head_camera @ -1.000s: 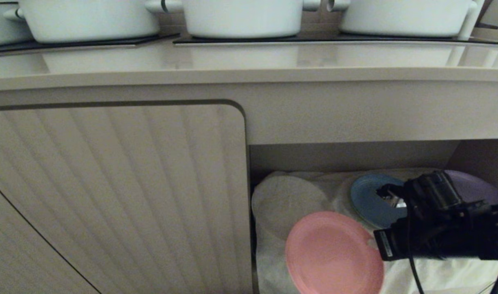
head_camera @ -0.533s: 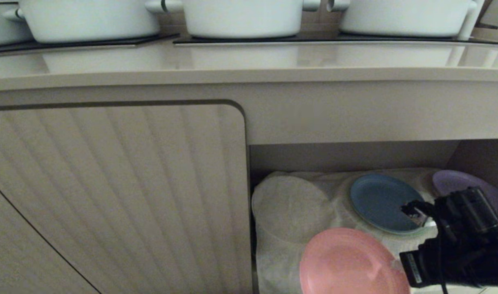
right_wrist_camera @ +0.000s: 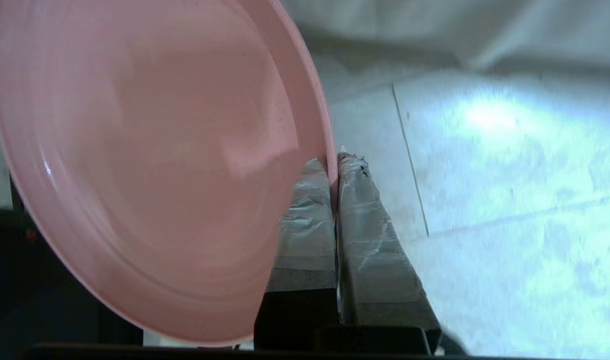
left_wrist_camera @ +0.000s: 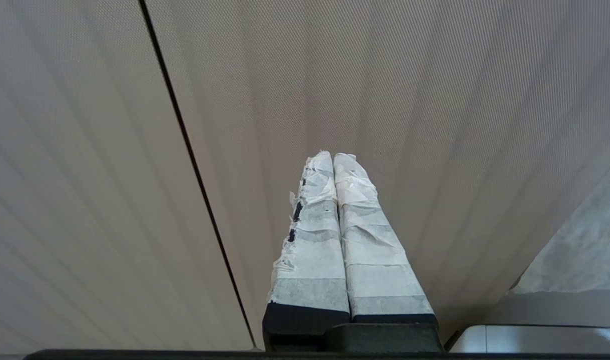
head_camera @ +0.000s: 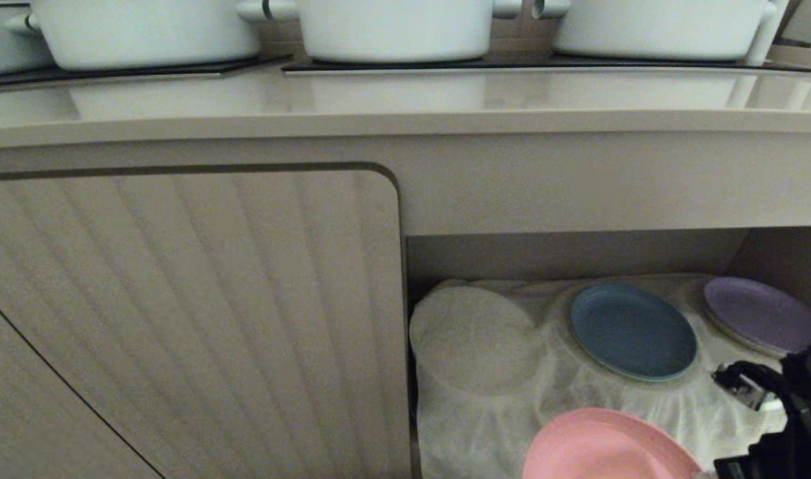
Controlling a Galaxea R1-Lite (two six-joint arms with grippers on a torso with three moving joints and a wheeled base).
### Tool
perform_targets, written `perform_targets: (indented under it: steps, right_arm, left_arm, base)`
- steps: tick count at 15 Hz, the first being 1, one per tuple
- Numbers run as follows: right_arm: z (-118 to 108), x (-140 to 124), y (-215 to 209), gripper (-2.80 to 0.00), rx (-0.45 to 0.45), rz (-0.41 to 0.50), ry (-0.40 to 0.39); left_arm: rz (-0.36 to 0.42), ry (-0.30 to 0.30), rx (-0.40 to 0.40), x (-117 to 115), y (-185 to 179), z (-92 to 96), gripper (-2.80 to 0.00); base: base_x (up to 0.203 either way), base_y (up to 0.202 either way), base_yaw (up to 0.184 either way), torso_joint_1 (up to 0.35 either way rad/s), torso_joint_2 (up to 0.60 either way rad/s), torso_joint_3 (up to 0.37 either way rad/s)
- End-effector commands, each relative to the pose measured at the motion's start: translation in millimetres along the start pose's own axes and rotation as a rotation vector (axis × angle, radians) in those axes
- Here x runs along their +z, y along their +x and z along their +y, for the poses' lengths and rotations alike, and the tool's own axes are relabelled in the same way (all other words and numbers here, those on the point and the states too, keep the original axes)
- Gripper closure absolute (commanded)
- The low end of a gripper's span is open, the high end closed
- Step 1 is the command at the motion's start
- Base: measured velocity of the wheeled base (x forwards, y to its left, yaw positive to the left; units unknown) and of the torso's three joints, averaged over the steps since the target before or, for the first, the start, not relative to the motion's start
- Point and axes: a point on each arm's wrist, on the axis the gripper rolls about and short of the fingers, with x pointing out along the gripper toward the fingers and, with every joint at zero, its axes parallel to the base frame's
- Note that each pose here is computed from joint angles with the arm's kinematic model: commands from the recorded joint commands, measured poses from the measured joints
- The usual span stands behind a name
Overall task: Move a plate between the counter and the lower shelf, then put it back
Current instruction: Put the plate
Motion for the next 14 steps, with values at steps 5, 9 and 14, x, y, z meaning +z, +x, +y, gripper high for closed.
perform_targets:
  steps: [5, 9, 14]
  right_arm:
    - [-3.0, -28.4, -26.5, 0.00, -0.007, 0.026, 0.052]
    - [-3.3, -30.6, -27.9, 0.00, -0.009, 0.024, 0.140]
    - [-3.9, -35.9, -28.5, 0.00, -0.004, 0.012, 0.143]
  left_arm:
    - [-0.001, 0.000, 0.000, 0.0, 0.0, 0.0, 0.00]
    - [-0.001, 0.000, 0.000, 0.0, 0.0, 0.0, 0.00]
    - [-0.001, 0.000, 0.000, 0.0, 0.0, 0.0, 0.00]
  base:
    - [0.000, 0.000, 0.000, 0.000, 0.00, 0.000]
    - [0.000, 0.000, 0.000, 0.000, 0.00, 0.000]
    - [0.000, 0.000, 0.000, 0.000, 0.00, 0.000]
